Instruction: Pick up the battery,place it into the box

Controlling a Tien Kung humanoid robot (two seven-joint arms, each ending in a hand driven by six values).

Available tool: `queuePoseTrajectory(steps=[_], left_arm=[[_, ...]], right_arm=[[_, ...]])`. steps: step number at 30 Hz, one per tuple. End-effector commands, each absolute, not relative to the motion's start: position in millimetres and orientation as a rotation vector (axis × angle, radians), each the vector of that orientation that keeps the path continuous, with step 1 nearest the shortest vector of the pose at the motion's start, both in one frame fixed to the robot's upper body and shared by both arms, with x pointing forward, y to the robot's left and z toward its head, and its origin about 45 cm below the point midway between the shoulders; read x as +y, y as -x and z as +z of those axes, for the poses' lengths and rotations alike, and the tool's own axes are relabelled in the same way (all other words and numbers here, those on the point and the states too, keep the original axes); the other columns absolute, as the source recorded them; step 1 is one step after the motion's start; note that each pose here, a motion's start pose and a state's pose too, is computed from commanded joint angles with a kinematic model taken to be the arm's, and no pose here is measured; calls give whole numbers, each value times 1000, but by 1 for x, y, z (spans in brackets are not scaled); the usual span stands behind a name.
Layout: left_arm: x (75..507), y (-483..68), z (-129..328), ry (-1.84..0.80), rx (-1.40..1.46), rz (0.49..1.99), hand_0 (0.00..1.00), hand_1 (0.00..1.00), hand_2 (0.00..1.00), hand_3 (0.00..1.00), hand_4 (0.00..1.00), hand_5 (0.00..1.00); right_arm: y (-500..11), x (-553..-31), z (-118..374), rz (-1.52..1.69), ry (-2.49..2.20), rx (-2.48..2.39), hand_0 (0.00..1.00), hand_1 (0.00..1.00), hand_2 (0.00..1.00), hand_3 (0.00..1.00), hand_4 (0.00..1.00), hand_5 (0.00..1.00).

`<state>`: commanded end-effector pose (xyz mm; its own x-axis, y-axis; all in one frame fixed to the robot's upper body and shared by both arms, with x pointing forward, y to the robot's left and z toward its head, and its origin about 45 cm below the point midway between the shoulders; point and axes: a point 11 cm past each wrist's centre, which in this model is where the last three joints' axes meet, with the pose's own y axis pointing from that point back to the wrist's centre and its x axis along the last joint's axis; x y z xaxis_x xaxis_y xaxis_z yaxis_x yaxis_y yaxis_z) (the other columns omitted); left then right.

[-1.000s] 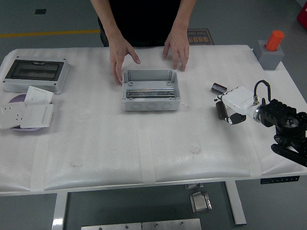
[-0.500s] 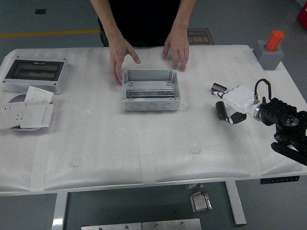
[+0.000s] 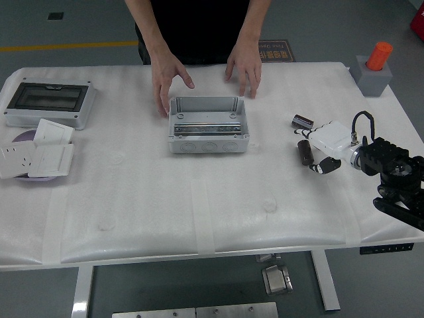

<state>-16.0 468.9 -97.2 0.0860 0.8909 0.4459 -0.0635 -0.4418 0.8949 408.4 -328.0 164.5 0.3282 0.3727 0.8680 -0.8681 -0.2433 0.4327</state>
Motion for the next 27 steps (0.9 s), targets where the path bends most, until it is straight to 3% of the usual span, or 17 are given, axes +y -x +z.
queuePoseTrajectory(steps=[16, 17, 22, 23, 27], left_arm=[[470, 14, -97, -1546, 839, 1481, 594, 637, 571, 703, 662, 230], [470, 14, -97, -1546, 838, 1481, 594, 637, 570, 703, 662, 230], [470, 13, -97, -1546, 833, 1479, 594, 637, 570, 703, 662, 230], [470, 13, -97, -1546, 832, 1478, 594, 637, 571, 704, 661, 230], [469, 12, -97, -1546, 827, 1475, 594, 637, 571, 704, 661, 230]], right_arm=[[-407, -325, 162, 1264, -1369, -499, 651, 630, 828, 965, 835, 273], [-407, -325, 163, 1265, -1369, -501, 649, 627, 812, 903, 836, 294], [-408, -324, 164, 1267, -1370, -510, 649, 627, 812, 903, 836, 294], [-408, -324, 164, 1267, -1371, -511, 645, 621, 791, 850, 668, 302], [-408, -323, 164, 1267, -1373, -515, 645, 621, 791, 850, 668, 302]])
